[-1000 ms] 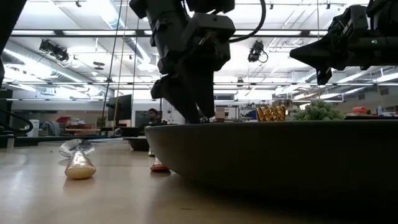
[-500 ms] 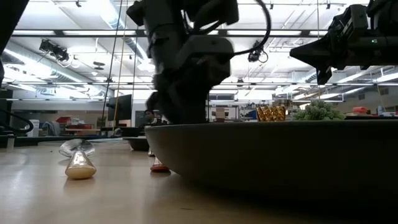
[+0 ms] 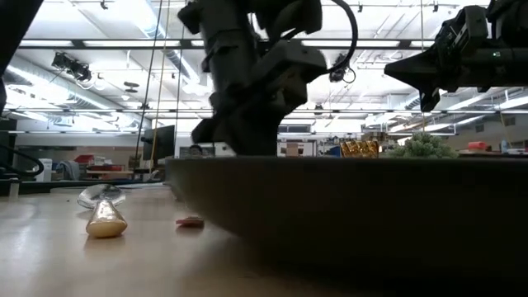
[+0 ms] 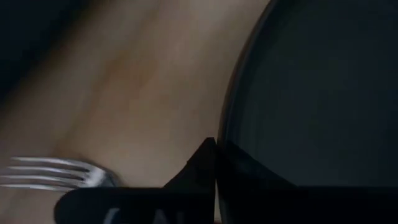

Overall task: Pick and place plate/cup/fork/spoon on tray
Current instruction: Put the black plate on the black tray to the bottom left of the brown cup

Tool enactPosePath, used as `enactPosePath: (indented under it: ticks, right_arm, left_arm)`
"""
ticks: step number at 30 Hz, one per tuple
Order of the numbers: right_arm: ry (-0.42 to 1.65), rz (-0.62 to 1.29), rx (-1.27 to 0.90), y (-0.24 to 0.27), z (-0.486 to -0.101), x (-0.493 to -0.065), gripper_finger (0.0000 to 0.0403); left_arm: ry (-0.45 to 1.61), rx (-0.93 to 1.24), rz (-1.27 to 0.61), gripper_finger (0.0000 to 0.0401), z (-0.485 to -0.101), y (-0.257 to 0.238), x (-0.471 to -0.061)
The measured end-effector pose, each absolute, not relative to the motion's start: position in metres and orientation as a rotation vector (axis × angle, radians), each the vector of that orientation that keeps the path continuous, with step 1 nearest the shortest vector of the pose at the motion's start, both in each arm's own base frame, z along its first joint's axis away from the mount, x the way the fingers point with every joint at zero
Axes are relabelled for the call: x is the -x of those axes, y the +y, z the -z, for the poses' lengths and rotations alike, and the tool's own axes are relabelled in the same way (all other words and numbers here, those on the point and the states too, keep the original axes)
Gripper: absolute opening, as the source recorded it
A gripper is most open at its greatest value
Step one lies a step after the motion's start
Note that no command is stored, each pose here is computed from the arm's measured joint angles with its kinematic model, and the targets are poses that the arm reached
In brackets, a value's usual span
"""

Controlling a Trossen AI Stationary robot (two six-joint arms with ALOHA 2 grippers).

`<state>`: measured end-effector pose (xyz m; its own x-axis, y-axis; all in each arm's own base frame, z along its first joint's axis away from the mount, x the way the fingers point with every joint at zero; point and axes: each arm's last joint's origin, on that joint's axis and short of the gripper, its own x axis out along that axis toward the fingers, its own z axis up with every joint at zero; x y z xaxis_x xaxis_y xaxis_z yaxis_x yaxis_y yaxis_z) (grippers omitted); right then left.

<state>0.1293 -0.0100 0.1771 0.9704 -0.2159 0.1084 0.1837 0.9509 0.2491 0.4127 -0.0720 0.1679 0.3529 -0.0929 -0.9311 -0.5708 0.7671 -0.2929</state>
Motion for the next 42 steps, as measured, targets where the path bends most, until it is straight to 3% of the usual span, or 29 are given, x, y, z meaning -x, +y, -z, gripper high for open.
enactPosePath:
  ticks: [11,24,32,42]
  right_arm:
    - [-0.135,0.204,-0.24,-0.01,-0.177,-0.129,0.0023]
    - [-0.135,0.204,-0.24,-0.01,-0.177,-0.129,0.0022]
    - [-0.135,0.204,-0.24,-0.01,-0.177,-0.129,0.0023]
    - [-0.135,0.203,-0.24,-0.01,-0.177,-0.129,0.0022]
  left_arm:
    - [1.169,0.65,-0.525,0.0013,-0.22,0.021,-0.425]
    - [1.019,0.848,-0.68,0.0013,-0.203,0.161,-0.414]
    - [1.056,0.859,-0.706,0.0014,-0.178,0.189,-0.409]
    - [1.019,0.867,-0.663,0.0019,-0.167,0.19,-0.418]
